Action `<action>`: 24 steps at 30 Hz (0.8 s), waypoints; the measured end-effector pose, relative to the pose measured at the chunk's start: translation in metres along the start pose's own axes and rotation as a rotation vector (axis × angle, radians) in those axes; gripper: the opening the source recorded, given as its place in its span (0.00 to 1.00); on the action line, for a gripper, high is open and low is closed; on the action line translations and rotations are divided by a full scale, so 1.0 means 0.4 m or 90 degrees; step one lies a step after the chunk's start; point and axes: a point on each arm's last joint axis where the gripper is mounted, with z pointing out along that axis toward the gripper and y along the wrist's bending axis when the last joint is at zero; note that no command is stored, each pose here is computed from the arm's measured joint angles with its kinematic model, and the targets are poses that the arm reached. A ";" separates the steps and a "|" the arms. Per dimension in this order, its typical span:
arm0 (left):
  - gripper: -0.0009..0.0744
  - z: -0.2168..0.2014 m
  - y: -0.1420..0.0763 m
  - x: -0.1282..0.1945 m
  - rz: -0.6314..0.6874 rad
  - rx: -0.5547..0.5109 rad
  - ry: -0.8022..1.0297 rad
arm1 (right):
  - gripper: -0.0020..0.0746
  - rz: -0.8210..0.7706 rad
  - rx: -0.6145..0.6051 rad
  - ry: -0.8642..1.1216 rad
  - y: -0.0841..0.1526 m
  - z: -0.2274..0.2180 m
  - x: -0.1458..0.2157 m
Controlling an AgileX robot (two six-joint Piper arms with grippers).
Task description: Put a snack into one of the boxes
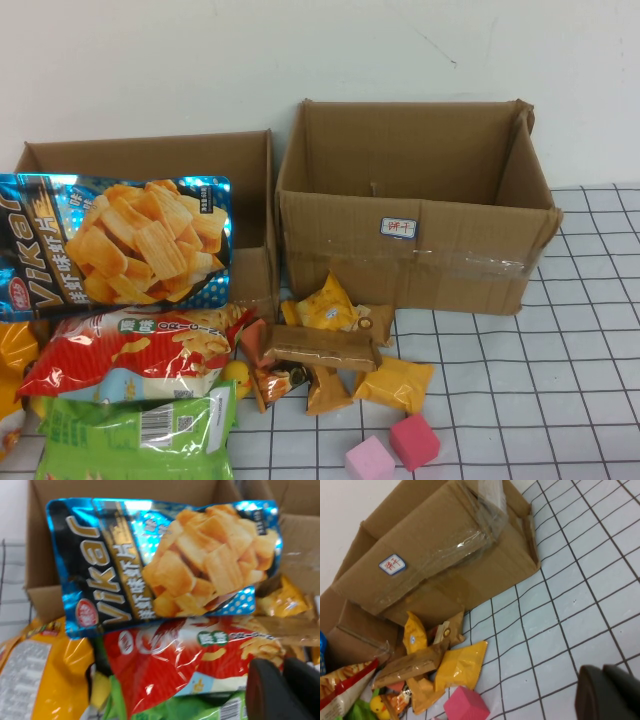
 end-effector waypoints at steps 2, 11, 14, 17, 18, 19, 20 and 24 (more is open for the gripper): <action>0.12 0.011 0.007 -0.023 -0.004 -0.013 0.026 | 0.02 0.000 0.000 0.001 0.000 0.000 0.000; 0.55 0.091 0.035 -0.139 0.049 -0.034 0.161 | 0.02 -0.008 0.000 0.001 0.000 0.000 0.000; 0.59 0.119 0.040 -0.191 0.056 -0.024 0.204 | 0.02 -0.011 0.000 0.002 0.000 0.000 0.001; 0.60 0.154 0.047 -0.246 0.058 -0.017 0.234 | 0.02 -0.011 0.000 0.002 0.000 0.000 0.001; 0.60 0.168 0.050 -0.265 0.056 -0.017 0.240 | 0.02 -0.011 0.000 0.002 0.000 0.000 0.001; 0.61 0.181 0.053 -0.284 0.054 -0.018 0.244 | 0.02 -0.012 0.000 0.002 0.000 0.000 0.001; 0.61 0.199 0.057 -0.297 0.052 -0.018 0.251 | 0.02 -0.012 0.000 0.002 0.000 0.000 0.001; 0.61 0.246 0.072 -0.354 0.090 -0.023 0.245 | 0.02 -0.012 0.000 0.002 0.000 0.000 0.001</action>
